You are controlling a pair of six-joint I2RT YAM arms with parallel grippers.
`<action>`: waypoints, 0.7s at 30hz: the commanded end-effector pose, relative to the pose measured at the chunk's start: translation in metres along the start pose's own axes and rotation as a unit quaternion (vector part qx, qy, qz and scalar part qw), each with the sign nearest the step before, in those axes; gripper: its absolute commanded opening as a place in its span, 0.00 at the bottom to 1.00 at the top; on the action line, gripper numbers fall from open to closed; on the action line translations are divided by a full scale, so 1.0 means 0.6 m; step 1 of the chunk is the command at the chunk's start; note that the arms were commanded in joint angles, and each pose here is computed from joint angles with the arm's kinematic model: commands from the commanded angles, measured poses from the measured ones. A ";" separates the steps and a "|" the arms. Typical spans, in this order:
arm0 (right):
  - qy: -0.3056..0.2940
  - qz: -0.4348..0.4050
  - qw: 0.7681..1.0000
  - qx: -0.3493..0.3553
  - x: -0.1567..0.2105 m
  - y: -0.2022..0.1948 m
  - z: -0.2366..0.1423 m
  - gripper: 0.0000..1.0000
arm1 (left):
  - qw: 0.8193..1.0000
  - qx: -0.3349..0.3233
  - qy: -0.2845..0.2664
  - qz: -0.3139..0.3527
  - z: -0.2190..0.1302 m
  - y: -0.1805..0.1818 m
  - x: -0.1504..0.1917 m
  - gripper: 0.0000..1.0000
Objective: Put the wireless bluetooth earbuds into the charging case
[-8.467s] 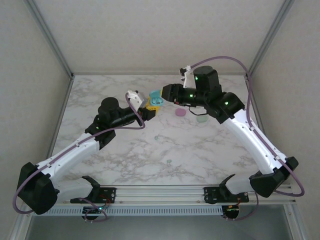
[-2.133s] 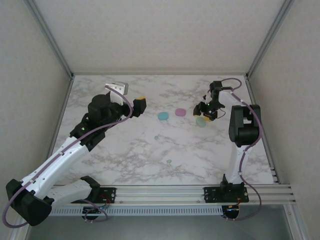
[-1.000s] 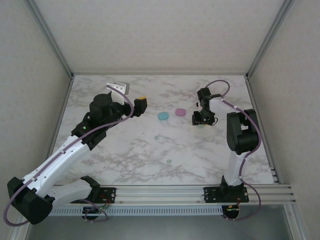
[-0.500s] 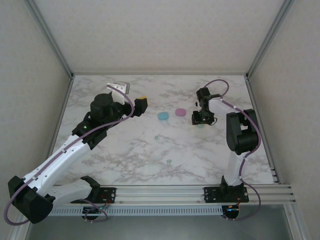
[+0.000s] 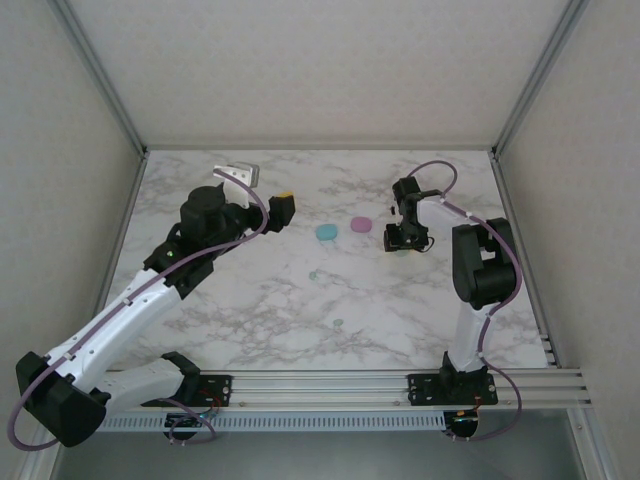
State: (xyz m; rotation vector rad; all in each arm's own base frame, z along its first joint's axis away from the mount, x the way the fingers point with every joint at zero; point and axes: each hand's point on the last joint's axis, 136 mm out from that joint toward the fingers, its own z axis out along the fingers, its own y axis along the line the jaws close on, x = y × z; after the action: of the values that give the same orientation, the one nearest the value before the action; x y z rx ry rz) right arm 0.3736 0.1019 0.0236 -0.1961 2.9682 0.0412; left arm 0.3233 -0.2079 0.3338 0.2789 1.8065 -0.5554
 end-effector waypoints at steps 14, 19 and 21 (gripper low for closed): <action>-0.210 -0.112 0.962 -0.132 -0.026 0.123 -0.190 0.33 | 0.994 0.007 0.060 -0.095 0.038 0.014 0.007 0.90; -0.361 -0.253 0.879 -0.182 -0.004 0.203 -0.324 0.32 | 0.985 0.080 0.084 -0.127 0.055 -0.031 0.000 0.82; -0.409 -0.301 0.838 -0.199 0.014 0.227 -0.369 0.31 | 0.980 0.111 0.081 -0.144 0.058 -0.049 -0.008 0.80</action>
State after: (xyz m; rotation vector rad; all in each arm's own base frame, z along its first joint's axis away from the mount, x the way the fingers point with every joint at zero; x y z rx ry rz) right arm 0.3246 0.2043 0.2115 -0.7081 2.1607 0.4715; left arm 0.3502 -0.2320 0.3147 0.1921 1.9894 -0.7826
